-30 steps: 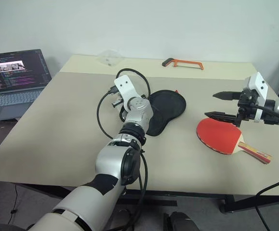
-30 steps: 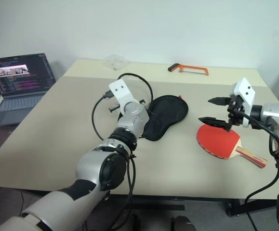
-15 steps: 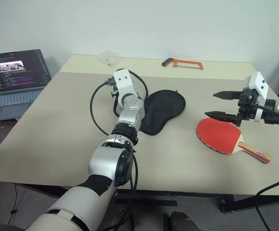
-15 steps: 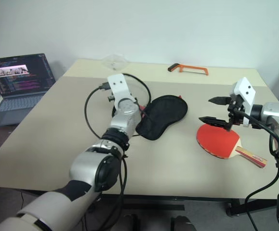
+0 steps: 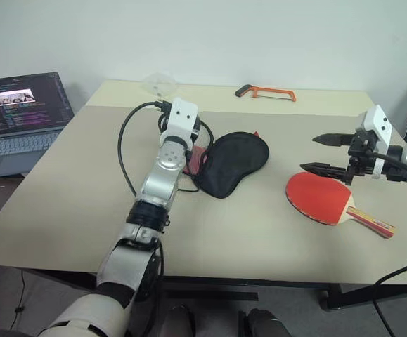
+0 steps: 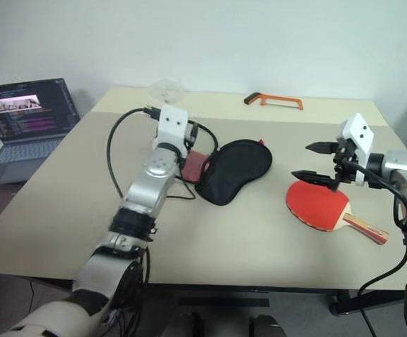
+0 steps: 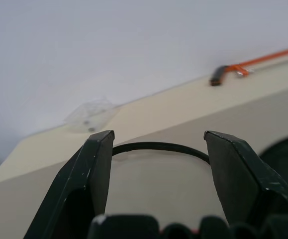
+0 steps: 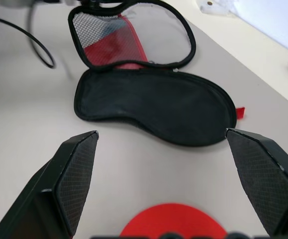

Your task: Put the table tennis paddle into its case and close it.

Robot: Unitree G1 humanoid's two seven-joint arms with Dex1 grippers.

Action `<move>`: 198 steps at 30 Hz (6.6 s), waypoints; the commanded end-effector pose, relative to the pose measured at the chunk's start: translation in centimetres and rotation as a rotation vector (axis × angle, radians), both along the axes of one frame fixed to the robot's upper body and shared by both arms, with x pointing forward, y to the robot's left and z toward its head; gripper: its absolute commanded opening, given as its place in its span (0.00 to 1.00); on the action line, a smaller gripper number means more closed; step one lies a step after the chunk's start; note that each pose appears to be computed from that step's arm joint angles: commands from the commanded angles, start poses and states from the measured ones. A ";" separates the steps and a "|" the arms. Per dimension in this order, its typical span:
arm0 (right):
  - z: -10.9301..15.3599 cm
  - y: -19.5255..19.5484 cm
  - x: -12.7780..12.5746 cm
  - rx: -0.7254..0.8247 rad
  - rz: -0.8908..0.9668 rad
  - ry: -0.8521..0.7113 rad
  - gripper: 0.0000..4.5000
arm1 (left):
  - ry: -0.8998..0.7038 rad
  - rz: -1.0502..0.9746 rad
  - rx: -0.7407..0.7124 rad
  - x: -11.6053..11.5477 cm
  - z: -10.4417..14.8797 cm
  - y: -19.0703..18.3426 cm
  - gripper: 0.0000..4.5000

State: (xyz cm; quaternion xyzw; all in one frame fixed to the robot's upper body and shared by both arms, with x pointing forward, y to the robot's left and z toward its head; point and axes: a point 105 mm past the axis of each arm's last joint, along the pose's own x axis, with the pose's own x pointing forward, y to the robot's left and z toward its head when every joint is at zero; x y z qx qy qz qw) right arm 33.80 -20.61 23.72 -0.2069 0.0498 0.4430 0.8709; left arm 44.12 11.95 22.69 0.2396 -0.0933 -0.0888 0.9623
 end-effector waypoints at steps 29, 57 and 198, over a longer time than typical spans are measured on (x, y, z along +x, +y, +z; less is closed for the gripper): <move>2.0 -0.5 -1.2 0.009 -0.042 -0.071 1.00 | 0.731 -0.548 0.200 -5.6 -13.6 -9.2 0.70; 2.0 0.5 -0.5 0.020 -0.012 -0.079 1.00 | 0.542 -0.542 0.014 -2.0 -8.6 -18.0 0.01; -4.9 14.7 13.9 0.753 -0.892 0.600 0.23 | 0.578 -0.647 0.137 -11.4 -5.6 4.1 1.00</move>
